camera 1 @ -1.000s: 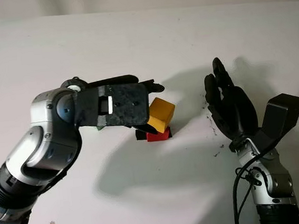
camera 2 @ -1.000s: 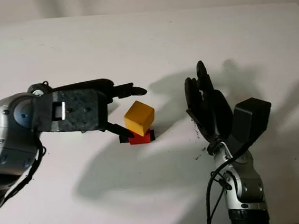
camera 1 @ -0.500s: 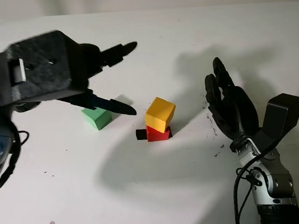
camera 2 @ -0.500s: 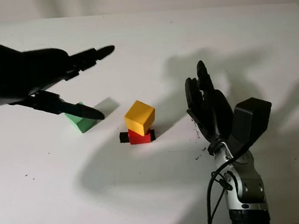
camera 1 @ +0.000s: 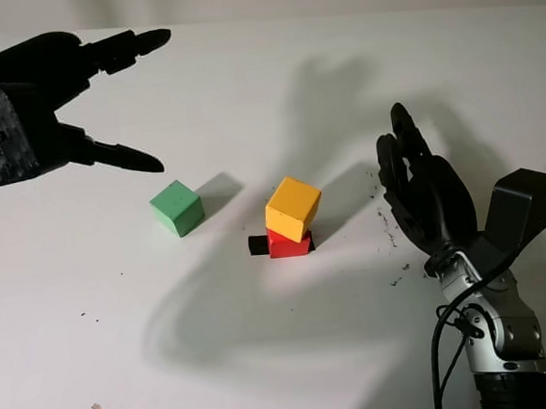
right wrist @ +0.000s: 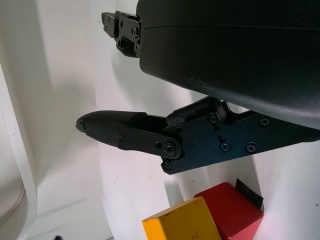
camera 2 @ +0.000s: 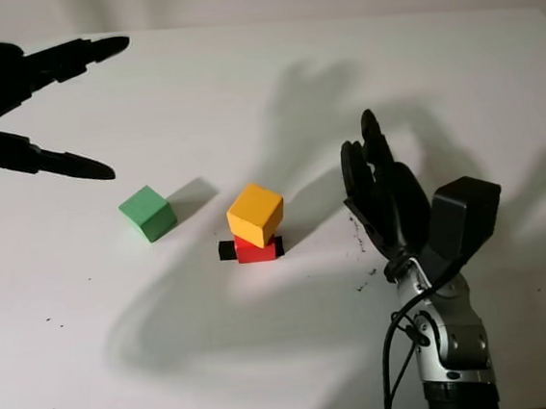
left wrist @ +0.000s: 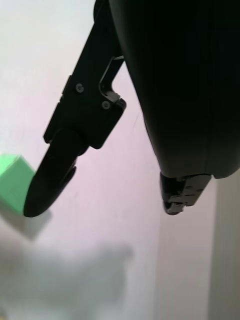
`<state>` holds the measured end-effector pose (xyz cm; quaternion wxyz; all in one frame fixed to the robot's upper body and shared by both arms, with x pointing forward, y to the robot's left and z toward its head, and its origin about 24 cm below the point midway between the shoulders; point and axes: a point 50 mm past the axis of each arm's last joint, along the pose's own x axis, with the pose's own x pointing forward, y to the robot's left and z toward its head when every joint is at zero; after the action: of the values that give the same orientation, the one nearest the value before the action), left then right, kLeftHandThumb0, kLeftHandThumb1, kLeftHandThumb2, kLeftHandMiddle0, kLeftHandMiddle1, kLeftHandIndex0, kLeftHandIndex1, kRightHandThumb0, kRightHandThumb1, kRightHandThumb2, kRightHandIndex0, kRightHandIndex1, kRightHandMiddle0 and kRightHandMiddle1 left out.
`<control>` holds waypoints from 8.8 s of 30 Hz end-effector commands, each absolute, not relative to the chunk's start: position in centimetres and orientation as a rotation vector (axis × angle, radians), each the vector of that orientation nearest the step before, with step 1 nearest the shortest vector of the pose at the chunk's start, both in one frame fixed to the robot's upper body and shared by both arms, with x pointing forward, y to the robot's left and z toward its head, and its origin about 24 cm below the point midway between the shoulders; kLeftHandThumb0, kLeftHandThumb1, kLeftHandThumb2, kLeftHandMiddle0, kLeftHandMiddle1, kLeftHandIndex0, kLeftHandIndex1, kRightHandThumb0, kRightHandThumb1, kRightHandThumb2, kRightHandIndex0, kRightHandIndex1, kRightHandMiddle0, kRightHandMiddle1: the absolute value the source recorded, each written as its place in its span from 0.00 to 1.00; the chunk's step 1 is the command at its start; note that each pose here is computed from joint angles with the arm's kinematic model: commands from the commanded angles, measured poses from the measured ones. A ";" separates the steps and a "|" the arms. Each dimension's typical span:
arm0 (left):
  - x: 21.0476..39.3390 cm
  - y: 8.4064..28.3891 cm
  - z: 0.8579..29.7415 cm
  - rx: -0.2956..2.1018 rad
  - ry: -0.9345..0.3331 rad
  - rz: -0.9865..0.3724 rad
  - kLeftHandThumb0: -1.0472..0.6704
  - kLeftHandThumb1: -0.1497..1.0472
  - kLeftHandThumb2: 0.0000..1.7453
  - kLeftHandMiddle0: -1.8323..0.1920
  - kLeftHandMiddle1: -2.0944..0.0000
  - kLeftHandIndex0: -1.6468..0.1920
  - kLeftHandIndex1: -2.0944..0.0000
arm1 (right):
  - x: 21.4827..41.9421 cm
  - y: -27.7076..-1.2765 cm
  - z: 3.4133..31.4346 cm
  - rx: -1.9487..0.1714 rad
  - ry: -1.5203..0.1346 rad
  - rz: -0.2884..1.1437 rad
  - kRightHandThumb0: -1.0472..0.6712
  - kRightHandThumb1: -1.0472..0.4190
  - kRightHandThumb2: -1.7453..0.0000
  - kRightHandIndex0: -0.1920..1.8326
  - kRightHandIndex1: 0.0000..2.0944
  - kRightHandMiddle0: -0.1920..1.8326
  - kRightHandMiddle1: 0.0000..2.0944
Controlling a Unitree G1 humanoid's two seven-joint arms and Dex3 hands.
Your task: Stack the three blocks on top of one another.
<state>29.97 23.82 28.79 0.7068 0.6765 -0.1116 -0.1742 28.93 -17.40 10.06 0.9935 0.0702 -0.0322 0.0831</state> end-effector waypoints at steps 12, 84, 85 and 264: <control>32.3 22.3 25.3 1.873 -0.396 -0.535 0.19 0.85 0.03 0.97 0.98 0.75 0.97 | 29.0 -18.0 10.5 0.117 -0.077 0.165 0.24 0.00 0.68 0.00 0.00 0.00 0.00; 33.5 21.0 24.1 1.210 -0.340 -0.559 0.36 1.00 0.04 0.82 0.97 0.72 0.33 | 29.0 -18.5 10.6 0.090 -0.061 0.173 0.24 0.00 0.67 0.00 0.00 0.00 0.00; 33.5 21.0 24.3 1.181 -0.332 -0.563 0.36 1.00 0.04 0.82 0.97 0.72 0.31 | 29.0 -18.5 10.6 0.091 -0.061 0.174 0.24 0.00 0.68 0.00 0.00 0.00 0.00; 26.8 21.1 11.0 -0.043 -0.322 -0.154 0.12 1.00 0.42 1.00 1.00 1.00 1.00 | 29.8 -16.6 10.5 0.086 -0.109 0.131 0.23 0.00 0.61 0.00 0.00 0.00 0.00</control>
<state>26.97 21.12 11.54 0.9827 -0.0215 -0.1656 -0.0799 30.10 -16.22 10.40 0.9951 0.0503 -0.0537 0.0660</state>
